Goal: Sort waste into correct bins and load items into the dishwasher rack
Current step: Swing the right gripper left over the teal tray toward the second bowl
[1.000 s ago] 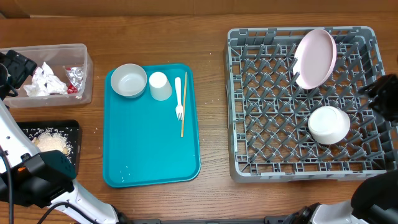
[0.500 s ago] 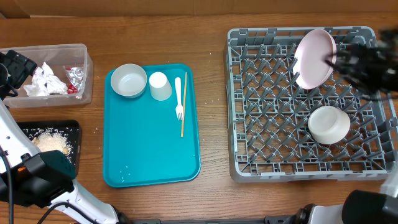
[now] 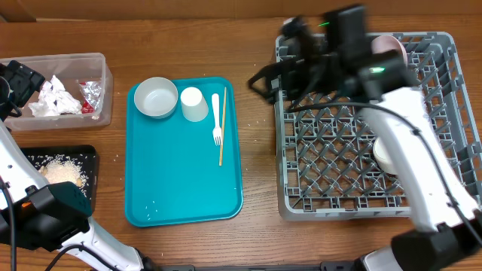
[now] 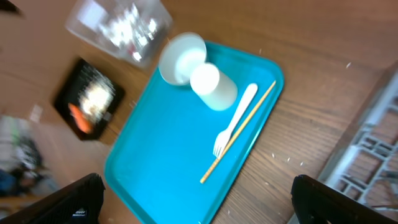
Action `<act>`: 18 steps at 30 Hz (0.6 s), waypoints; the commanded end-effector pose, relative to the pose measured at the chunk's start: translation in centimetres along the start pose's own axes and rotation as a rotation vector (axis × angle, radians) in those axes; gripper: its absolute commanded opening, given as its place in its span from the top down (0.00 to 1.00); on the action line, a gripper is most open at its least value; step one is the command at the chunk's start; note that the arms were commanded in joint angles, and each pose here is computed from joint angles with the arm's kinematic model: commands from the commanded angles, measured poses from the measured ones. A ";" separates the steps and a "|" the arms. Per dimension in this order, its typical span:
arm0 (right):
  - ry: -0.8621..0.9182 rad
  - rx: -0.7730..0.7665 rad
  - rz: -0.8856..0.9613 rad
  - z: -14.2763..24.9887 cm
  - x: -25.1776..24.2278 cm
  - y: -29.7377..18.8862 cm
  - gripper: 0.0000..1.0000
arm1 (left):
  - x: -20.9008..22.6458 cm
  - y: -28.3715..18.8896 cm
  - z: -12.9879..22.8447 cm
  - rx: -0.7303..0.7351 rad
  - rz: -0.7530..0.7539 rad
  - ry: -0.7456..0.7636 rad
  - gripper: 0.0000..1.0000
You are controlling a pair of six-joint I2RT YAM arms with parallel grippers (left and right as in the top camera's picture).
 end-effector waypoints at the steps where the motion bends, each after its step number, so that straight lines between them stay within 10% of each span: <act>1: -0.014 0.054 0.108 0.5 0.1 2.9 0.00 | -0.1 0.2 0.1 -0.002 -0.011 -0.006 0.00; 18: -0.093 0.209 -0.153 3.1 6.7 10.5 0.00 | -0.1 0.2 0.1 -0.002 -0.011 -0.006 0.00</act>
Point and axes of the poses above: each gripper's point midway between its finger pads, its own y axis out along the fingers, its own x axis along the line the jaws close on, z = x × y, the point moved 6 cm from there along -y, back along the fingers, and after that the axes turned 6 degrees about -y, right-handed, at the moved point
